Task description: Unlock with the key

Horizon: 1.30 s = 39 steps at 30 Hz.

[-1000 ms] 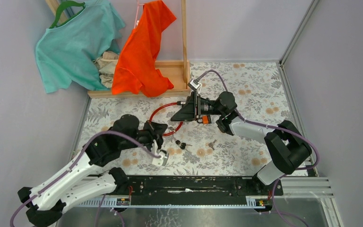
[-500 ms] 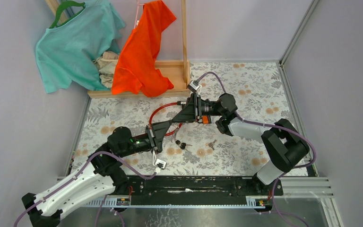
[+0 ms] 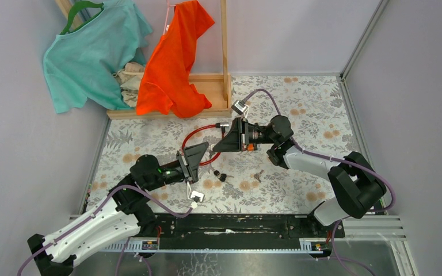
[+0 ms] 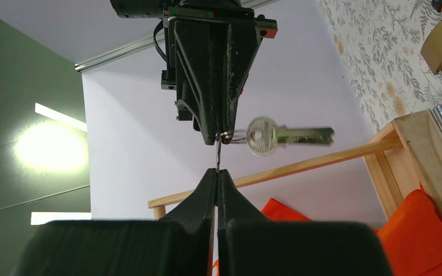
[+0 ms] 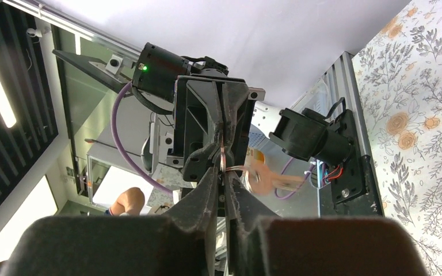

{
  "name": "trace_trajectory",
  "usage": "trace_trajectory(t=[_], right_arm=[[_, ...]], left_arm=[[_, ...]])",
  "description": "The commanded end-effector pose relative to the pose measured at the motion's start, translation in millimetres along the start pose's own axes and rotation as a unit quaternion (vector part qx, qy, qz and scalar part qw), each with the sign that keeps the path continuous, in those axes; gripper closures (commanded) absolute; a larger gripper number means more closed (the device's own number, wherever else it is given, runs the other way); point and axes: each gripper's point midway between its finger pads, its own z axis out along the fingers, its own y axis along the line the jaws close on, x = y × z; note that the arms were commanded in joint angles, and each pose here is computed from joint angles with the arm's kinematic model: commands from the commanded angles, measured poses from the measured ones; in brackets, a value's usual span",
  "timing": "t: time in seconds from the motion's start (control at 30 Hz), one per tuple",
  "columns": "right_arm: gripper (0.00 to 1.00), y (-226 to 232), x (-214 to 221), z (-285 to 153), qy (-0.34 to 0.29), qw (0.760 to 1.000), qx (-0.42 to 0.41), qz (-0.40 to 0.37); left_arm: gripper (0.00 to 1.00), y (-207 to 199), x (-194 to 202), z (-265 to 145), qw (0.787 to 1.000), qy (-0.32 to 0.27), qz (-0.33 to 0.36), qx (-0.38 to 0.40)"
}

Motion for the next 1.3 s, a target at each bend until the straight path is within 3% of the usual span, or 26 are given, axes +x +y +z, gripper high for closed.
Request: trace_trajectory(t=[0.0,0.3,0.33,0.4,0.47,0.53,0.6,0.67,0.77,0.83,1.0,1.13,1.27], right_arm=[[0.92,18,-4,1,-0.004,0.999,-0.016,-0.039],[1.0,27,-5,1,-0.009,0.999,-0.028,-0.044],[1.0,28,-5,1,-0.009,0.999,-0.029,-0.045],[1.0,27,-6,0,-0.011,0.999,-0.024,-0.044],[1.0,17,-12,-6,-0.023,0.999,0.0,-0.038],[1.0,2,-21,-20,-0.045,0.998,0.037,-0.037],[1.0,-18,-34,-43,-0.075,0.992,0.093,-0.035],[1.0,-36,-49,-74,-0.118,0.977,0.174,-0.045],[1.0,-65,-62,-124,-0.165,0.932,0.317,-0.056],[1.0,-75,-69,-153,-0.194,0.901,0.384,-0.052],[1.0,-72,-74,-185,-0.236,0.867,0.435,-0.06],[1.0,-71,-74,-210,-0.254,0.834,0.485,-0.07],[1.0,-66,-75,-234,-0.283,0.8,0.523,-0.08]], left_arm=[[1.0,17,5,-4,0.999,0.017,0.029,-0.031],[0.97,8,6,-2,0.999,0.023,0.038,-0.017],[0.87,7,7,-2,0.999,0.024,0.037,-0.016],[0.49,1,10,0,0.999,0.033,0.029,-0.006],[0.31,-4,20,2,0.998,0.056,-0.003,0.007],[0.02,-11,38,4,0.992,0.097,-0.072,0.023],[0.0,-23,57,8,0.968,0.147,-0.197,0.046],[0.0,-44,69,13,0.93,0.184,-0.3,0.102],[0.0,-90,68,16,0.874,0.173,-0.402,0.21],[0.02,-122,58,19,0.848,0.153,-0.424,0.279],[0.06,-175,36,47,0.8,0.101,-0.457,0.375],[0.1,-202,50,78,0.77,0.113,-0.464,0.422],[0.12,-221,65,111,0.764,0.109,-0.461,0.438]])
